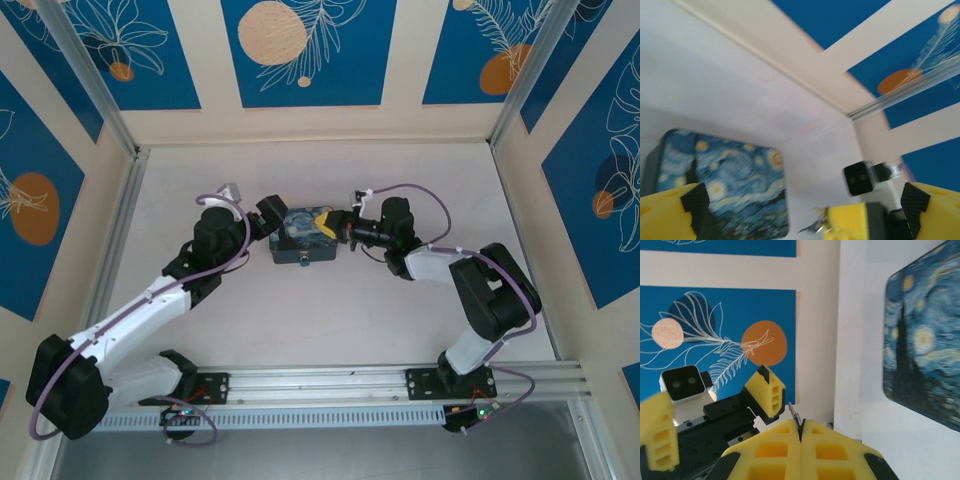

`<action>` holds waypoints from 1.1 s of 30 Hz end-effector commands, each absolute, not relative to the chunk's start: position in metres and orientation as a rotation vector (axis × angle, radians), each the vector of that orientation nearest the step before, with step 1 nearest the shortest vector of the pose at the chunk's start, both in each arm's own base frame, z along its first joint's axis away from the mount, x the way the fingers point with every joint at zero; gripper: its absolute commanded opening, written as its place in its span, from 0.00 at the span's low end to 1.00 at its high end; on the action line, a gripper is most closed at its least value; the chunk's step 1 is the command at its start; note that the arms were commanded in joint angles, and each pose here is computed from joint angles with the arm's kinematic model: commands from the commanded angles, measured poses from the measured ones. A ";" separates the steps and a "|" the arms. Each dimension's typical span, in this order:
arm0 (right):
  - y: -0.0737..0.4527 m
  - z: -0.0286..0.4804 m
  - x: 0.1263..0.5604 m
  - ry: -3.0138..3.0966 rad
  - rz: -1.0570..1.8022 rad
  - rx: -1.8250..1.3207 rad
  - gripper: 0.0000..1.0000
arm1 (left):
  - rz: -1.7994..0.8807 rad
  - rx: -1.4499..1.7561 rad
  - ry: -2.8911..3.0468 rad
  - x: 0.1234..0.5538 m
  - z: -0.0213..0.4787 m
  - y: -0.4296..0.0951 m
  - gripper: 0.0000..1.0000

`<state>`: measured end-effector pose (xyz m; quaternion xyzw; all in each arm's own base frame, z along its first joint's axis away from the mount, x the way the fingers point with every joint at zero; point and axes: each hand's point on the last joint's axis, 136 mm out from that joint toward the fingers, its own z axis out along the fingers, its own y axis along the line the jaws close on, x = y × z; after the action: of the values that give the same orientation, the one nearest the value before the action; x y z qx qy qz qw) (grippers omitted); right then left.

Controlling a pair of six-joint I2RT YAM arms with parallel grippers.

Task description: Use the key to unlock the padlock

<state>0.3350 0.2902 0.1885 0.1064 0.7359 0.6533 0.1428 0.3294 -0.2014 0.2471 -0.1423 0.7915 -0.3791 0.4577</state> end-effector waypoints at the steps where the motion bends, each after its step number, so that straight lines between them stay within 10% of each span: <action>1: 0.276 0.182 0.324 2.170 1.822 0.258 0.00 | -0.789 -0.232 2.146 0.308 0.215 -0.196 1.00; 33: 0.249 0.125 0.345 2.284 1.586 0.436 0.00 | -0.842 0.318 2.378 0.290 0.075 -0.283 0.95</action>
<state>0.3342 0.2471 0.1179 0.1584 0.8070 0.5495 0.1476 0.2756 -0.2673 0.0613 0.0959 0.9112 -0.3048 0.2600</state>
